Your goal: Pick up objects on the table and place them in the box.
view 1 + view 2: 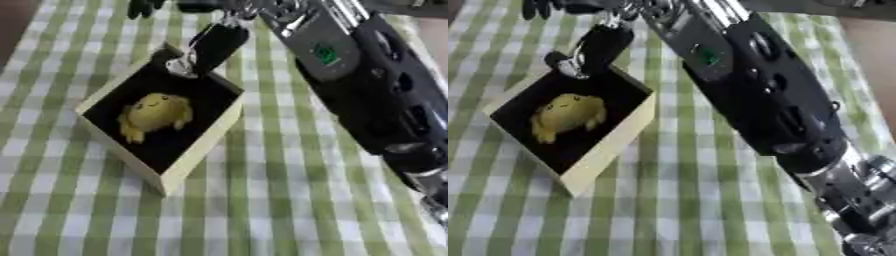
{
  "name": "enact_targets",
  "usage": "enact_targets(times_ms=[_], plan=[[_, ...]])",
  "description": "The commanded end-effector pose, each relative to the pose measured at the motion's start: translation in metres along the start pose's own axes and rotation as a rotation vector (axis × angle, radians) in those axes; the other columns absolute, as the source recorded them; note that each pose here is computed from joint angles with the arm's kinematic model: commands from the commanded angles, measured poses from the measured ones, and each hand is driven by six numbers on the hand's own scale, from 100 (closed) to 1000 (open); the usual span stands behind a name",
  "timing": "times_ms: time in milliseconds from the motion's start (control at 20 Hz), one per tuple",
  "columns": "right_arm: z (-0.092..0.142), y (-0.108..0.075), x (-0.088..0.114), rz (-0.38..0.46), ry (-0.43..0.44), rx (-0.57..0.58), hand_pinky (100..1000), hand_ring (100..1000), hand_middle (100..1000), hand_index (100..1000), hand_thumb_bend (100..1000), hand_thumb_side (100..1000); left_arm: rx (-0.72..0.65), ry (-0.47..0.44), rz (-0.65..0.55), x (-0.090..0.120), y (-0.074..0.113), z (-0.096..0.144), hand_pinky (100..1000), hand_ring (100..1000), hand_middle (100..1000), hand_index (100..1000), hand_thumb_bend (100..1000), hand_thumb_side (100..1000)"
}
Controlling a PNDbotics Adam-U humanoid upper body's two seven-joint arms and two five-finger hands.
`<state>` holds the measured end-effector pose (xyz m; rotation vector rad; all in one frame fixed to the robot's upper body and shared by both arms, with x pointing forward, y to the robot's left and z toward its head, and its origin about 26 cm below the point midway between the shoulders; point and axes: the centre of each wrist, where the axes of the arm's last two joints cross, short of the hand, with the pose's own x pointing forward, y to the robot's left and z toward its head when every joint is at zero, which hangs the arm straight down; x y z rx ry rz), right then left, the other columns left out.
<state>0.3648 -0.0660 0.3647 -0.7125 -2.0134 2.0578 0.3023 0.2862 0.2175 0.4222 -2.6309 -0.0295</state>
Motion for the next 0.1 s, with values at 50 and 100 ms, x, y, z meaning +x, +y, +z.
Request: enact_targets(times_ms=[50, 100], plan=[[0.0247, -0.0253, -0.0016, -0.008, 0.025, -0.124, 800, 805, 751, 900, 100, 513, -0.002, -0.037, -0.005, 0.0057, 0.0035, -0.0070, 548, 607, 666, 815, 406, 590], [0.0320, -0.0288, -0.0025, -0.018, 0.037, -0.163, 797, 800, 744, 900, 100, 496, -0.001, -0.038, -0.006, 0.0057, 0.0037, -0.0071, 548, 607, 666, 815, 406, 590]])
